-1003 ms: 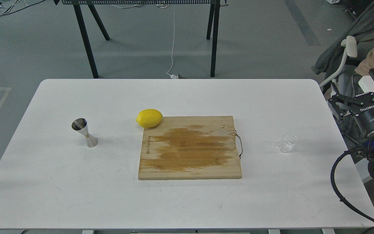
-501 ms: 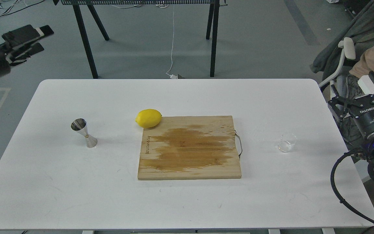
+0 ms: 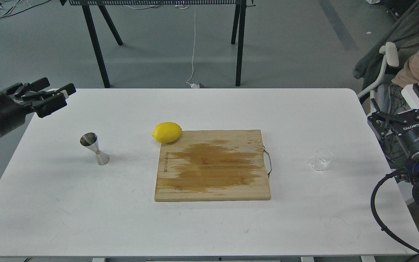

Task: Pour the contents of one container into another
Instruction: 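Move the left gripper toward the silver jigger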

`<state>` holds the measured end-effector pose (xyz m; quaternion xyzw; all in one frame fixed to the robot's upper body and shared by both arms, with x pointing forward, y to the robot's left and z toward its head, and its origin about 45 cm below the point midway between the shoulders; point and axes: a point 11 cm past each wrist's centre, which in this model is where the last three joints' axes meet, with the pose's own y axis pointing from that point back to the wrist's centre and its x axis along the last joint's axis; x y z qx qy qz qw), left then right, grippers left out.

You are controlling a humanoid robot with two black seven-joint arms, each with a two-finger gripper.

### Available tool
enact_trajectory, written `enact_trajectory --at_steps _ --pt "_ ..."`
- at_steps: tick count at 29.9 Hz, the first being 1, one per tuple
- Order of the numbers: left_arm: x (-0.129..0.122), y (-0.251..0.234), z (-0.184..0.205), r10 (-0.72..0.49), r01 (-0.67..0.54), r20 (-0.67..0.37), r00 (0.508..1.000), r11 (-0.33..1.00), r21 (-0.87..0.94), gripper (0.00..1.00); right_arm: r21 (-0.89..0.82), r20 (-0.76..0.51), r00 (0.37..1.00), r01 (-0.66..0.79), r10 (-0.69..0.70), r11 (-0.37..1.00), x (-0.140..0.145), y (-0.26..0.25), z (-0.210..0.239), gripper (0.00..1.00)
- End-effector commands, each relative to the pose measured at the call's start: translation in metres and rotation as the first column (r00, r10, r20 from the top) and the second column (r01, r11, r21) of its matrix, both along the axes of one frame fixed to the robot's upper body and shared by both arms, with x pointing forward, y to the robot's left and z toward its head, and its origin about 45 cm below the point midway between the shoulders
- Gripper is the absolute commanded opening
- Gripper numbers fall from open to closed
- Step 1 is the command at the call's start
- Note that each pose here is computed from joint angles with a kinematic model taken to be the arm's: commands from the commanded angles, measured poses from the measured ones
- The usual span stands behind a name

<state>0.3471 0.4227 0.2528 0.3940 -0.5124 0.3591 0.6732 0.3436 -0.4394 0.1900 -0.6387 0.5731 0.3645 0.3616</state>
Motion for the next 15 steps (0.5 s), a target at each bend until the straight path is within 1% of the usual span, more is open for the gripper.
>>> enact_trajectory --at_steps 1,5,9,15 --pt "-0.016 -0.013 -0.024 0.004 -0.001 0.061 0.998 0.999 -0.049 0.99 -0.001 -0.007 1.000 0.001 -0.001 1.000 -0.002 0.000 -0.002 0.99" --pt "-0.031 -0.027 -0.056 0.018 -0.015 0.028 0.999 0.994 -0.111 0.99 -0.001 -0.010 1.000 0.001 -0.001 1.000 -0.003 -0.001 -0.003 0.99" --pt "-0.044 -0.027 -0.076 0.037 -0.038 -0.007 0.999 0.991 -0.125 0.99 -0.001 -0.012 1.000 0.000 0.000 1.000 -0.004 0.000 -0.004 0.99" --pt "-0.048 -0.021 -0.102 0.091 -0.095 -0.039 0.995 0.987 -0.126 0.99 -0.001 -0.018 1.000 0.002 -0.002 1.000 -0.006 -0.001 -0.006 0.99"
